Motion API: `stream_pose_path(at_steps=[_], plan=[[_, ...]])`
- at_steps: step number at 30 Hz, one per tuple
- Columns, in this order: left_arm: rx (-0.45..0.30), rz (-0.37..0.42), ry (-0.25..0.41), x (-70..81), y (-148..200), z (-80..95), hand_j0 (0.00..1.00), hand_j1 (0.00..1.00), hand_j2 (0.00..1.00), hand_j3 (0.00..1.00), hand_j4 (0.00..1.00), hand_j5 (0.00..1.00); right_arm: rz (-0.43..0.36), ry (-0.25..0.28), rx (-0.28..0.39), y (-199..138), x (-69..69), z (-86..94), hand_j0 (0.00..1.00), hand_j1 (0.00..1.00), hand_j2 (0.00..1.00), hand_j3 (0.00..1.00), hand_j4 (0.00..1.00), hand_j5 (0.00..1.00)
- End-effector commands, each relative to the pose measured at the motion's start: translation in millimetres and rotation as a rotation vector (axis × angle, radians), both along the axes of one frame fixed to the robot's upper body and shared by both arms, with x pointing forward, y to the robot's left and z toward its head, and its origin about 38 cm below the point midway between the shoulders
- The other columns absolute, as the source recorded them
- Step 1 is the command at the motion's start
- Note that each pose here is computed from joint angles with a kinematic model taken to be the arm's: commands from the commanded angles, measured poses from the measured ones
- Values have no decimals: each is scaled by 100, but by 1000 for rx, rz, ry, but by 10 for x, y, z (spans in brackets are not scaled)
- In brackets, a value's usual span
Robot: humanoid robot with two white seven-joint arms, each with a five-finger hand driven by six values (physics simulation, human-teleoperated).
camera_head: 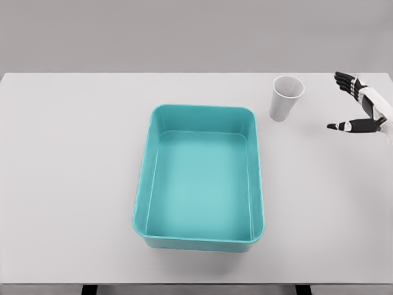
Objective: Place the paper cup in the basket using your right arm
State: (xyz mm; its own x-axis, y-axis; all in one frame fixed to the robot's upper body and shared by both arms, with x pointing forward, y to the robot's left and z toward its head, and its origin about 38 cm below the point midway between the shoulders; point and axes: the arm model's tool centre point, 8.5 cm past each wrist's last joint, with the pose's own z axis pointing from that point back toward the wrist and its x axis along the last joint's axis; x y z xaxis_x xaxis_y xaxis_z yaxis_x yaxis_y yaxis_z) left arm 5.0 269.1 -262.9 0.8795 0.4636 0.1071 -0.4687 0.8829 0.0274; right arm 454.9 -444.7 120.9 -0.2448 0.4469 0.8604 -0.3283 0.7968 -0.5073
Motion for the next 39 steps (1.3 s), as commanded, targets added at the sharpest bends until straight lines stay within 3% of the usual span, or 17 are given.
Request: stream_pose_path(at_steps=[1,4,6,7,9,12,15,19,34,39], plan=[[0,0,1,-3,0,0,100,100,100,100,100,100,-9,12,9,-22,-11,-43,100,100,100,100,100,100],[0,0,-1,2,0,0,100,100,100,100,100,100,1,25,-24,-7,12,-45,100,100,100,100,100,100],[0,0,1,-3,0,0,100,100,100,100,100,100,32,82,-149,49,47,-105,100,100,100,100,100,100],[0,-1,1,-3,0,0,100,100,100,100,100,100,33,76,-149,60,69,-83,100,100,100,100,100,100],[0,0,1,-3,0,0,100,100,100,100,100,100,44,56,-119,203,176,-35,100,100,100,100,100,100],[0,-1,1,-3,0,0,100,100,100,100,100,100,29,82,-75,258,245,-132,100,100,100,100,100,100],[0,-1,1,-3,0,0,100,100,100,100,100,100,31,71,-47,338,318,-97,100,100,100,100,100,100],[0,0,1,-3,0,0,100,100,100,100,100,100,-6,76,82,402,361,-187,100,100,100,100,100,100],[0,0,-1,2,0,0,100,100,100,100,100,100,-9,136,133,597,500,-281,100,100,100,100,100,100],[0,0,-1,2,0,0,100,100,100,100,100,100,-3,149,119,631,515,-298,100,100,100,100,100,100]])
